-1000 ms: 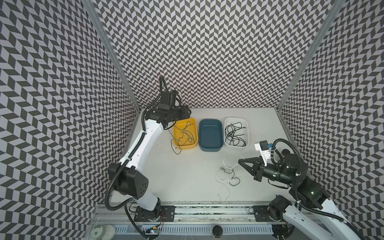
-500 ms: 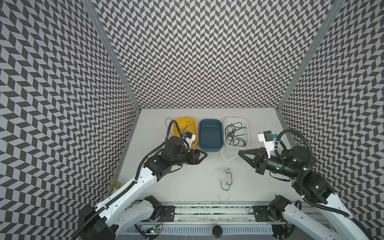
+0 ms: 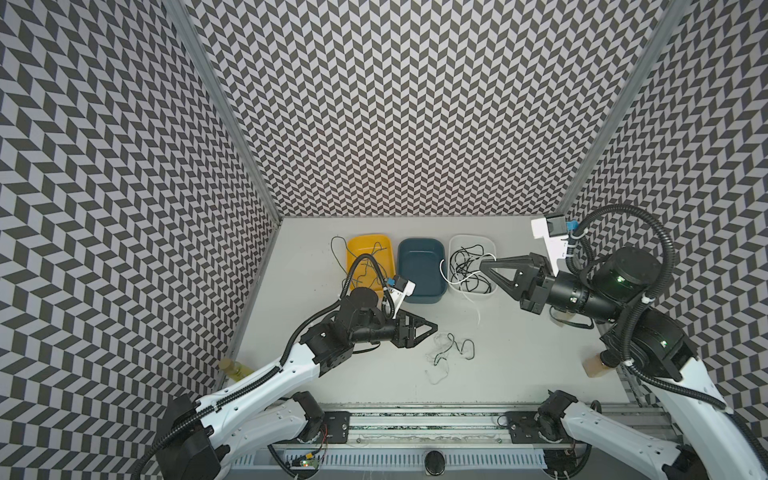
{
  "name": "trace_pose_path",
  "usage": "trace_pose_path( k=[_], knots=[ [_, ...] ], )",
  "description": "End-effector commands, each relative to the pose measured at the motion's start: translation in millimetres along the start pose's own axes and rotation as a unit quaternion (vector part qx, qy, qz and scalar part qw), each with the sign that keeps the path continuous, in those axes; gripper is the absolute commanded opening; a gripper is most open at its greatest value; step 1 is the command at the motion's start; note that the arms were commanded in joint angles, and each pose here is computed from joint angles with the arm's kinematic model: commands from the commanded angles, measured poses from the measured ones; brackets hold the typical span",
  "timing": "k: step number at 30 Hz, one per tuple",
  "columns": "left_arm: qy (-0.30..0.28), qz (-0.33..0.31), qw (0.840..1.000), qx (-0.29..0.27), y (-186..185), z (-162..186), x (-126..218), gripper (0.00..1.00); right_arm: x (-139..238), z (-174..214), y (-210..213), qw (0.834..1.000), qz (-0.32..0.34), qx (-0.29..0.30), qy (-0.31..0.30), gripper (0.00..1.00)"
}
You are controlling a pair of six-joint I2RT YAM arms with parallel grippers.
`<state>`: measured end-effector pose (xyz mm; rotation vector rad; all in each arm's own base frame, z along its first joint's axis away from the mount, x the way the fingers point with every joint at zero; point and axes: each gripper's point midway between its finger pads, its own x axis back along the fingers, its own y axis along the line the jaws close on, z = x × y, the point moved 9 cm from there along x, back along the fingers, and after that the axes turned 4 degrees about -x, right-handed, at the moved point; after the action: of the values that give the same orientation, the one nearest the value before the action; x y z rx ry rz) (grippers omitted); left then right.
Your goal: Untangle the cables
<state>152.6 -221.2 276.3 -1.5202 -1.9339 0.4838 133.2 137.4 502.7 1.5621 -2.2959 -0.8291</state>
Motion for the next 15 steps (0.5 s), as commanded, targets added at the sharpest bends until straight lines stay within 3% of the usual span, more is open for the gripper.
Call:
trace_pose_path(
  k=[1,8,15],
  knots=[
    [0.000,0.019,0.999,-0.028,-3.5,2.5,-6.9,0.64,3.1,-21.8,25.0,0.999,-0.031,0.026,-0.012,0.00],
    [0.004,-0.003,1.000,-0.020,-1.4,10.9,-2.0,0.61,-5.0,-50.2,39.3,0.998,-0.027,0.044,-0.025,0.00],
    [-0.017,-0.133,0.989,-0.055,-20.3,2.6,58.3,0.62,-40.6,-38.8,-7.9,0.999,0.018,0.042,0.007,0.00]
  ],
)
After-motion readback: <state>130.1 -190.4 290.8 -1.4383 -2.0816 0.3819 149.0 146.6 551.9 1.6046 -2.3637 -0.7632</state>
